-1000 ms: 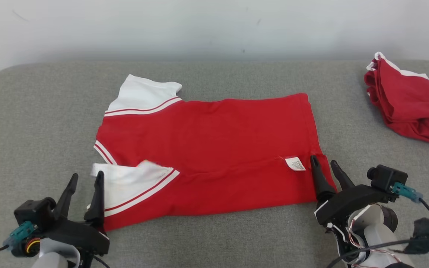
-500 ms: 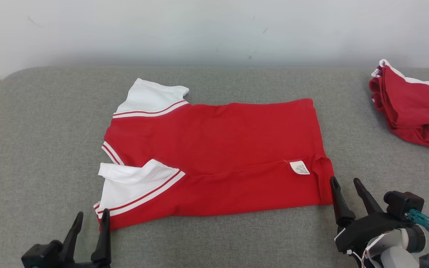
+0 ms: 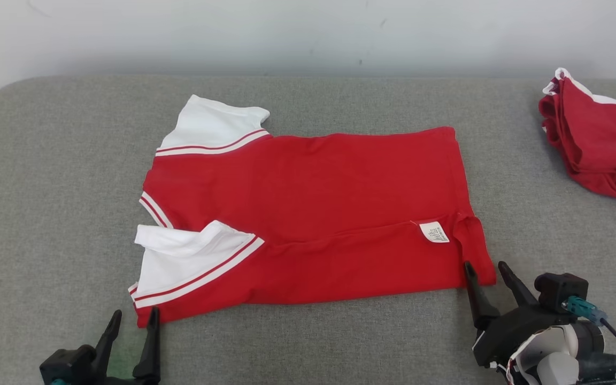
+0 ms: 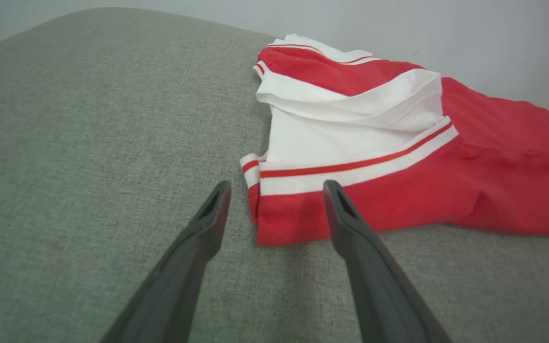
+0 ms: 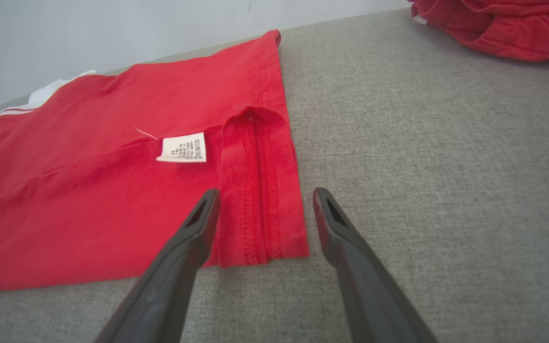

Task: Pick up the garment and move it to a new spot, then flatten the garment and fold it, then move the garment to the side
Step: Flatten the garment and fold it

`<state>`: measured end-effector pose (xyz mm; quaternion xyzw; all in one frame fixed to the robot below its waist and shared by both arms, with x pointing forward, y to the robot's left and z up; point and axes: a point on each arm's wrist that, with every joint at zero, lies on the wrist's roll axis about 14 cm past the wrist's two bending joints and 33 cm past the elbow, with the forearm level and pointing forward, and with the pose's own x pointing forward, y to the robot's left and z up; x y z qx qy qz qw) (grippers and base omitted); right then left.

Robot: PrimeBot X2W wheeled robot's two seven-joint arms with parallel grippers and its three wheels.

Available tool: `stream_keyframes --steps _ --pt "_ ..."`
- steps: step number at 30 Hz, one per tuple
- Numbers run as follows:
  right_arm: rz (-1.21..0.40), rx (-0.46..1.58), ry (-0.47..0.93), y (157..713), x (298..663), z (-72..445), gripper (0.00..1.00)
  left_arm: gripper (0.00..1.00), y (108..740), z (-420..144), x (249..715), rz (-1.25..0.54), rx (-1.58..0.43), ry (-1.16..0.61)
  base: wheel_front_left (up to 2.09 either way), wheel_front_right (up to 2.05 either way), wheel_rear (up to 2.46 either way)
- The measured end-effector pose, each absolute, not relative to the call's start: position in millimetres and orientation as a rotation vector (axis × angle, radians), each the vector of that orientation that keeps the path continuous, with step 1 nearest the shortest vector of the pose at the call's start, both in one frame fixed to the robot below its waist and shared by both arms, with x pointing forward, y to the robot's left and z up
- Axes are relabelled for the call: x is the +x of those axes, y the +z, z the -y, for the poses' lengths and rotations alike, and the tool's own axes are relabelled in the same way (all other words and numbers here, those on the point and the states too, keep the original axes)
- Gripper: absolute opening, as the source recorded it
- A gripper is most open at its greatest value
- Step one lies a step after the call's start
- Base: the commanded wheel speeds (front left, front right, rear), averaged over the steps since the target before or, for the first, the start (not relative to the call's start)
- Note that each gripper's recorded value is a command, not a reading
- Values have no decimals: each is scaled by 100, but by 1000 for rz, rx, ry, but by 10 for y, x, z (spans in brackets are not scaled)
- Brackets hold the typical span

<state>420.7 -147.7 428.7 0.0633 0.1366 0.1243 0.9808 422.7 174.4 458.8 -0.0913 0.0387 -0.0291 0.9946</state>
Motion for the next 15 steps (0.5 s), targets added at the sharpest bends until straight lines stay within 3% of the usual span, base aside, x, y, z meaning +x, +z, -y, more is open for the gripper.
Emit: stream_keyframes --steps 10,11,12,13,14,15 --pt "-343 68 254 4081 4215 1478 100 100 4368 -1719 4300 -144 -198 -65 0 0 0" --pt "-341 72 253 4088 4234 1465 85 100 4352 -1710 4307 -149 -197 -66 0 0 0" --pt "-342 76 253 4088 4246 1451 38 59 4336 -1702 4310 -154 -201 -68 0 0 0" --pt "-341 76 255 4090 4255 1435 0 15 4325 -1694 4309 -158 -204 -69 0 0 0" --pt "-338 73 257 4094 4264 1426 0 0 4308 -1695 4305 -163 -203 -67 0 0 0" --pt "-337 73 257 4091 4266 1424 0 0 4288 -1694 4299 -170 -201 -72 0 0 0"
